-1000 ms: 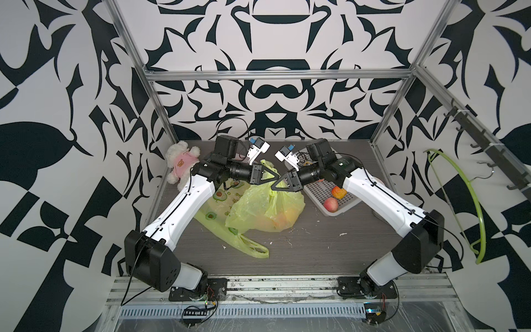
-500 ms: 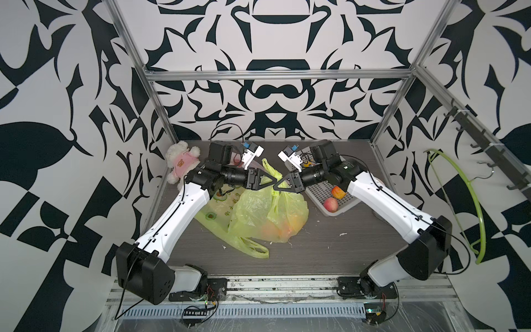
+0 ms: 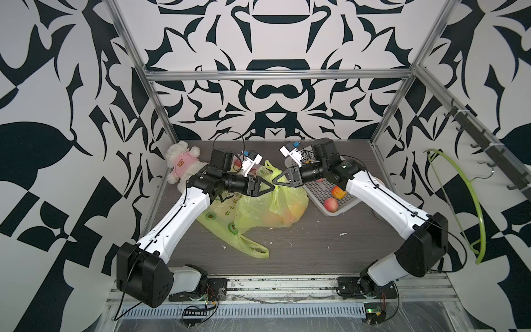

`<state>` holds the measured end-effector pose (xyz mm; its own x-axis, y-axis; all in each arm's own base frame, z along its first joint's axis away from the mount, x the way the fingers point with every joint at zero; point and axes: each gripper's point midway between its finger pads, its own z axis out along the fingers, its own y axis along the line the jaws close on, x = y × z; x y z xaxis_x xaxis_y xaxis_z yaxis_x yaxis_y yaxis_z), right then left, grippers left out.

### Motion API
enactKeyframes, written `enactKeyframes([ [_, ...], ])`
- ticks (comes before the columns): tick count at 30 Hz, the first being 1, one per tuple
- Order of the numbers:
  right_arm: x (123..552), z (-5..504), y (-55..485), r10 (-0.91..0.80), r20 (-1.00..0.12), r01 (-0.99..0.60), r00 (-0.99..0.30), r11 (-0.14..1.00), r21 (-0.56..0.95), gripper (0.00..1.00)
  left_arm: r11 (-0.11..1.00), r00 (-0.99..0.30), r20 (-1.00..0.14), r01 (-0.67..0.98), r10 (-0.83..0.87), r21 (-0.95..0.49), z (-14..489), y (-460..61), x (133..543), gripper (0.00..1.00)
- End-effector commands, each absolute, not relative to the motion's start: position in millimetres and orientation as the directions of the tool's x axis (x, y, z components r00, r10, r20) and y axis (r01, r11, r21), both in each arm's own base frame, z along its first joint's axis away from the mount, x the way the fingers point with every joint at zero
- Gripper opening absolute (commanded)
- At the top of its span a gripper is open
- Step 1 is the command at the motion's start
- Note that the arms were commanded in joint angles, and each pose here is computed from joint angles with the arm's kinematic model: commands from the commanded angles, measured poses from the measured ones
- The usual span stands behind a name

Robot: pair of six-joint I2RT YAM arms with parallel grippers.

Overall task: Place the peach into a plastic bag & tie a knot
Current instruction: Cross the plastic bag at the center of the board.

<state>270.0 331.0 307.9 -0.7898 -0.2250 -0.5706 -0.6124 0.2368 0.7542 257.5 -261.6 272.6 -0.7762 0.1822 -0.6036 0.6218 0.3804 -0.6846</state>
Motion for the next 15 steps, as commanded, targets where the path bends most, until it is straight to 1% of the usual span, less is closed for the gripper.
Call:
enactKeyframes([
  [1, 271.1, 331.0, 334.3, -0.199, -0.619, -0.649, -0.76, 0.171, 0.741, 0.0, 0.433, -0.77, -0.611, 0.622, 0.185, -0.652, 264.1, -253.5, 257.9, 0.67],
  [4, 271.4, 333.7, 335.4, -0.196, -0.623, -0.652, -0.757, 0.161, 0.741, 0.0, 0.462, -0.765, -0.618, 0.621, 0.181, -0.633, 260.8, -250.1, 260.3, 0.65],
  [9, 270.9, 334.2, 334.3, -0.199, -0.62, -0.649, -0.759, 0.156, 0.745, 0.0, 0.493, -0.758, -0.627, 0.621, 0.18, -0.609, 255.2, -246.3, 263.8, 0.6],
  [11, 270.5, 333.2, 333.9, -0.201, -0.615, -0.645, -0.762, 0.155, 0.748, 0.0, 0.493, -0.736, -0.653, 0.641, 0.177, -0.588, 264.0, -243.0, 258.6, 0.58],
  [13, 270.3, 333.4, 333.4, -0.201, -0.615, -0.644, -0.763, 0.155, 0.749, 0.0, 0.504, -0.731, -0.658, 0.643, 0.18, -0.576, 263.2, -240.8, 258.5, 0.54],
  [15, 270.0, 332.4, 332.7, -0.204, -0.603, -0.634, -0.771, 0.161, 0.756, 0.0, 0.523, -0.731, -0.658, 0.637, 0.179, -0.566, 261.1, -238.6, 260.3, 0.47],
])
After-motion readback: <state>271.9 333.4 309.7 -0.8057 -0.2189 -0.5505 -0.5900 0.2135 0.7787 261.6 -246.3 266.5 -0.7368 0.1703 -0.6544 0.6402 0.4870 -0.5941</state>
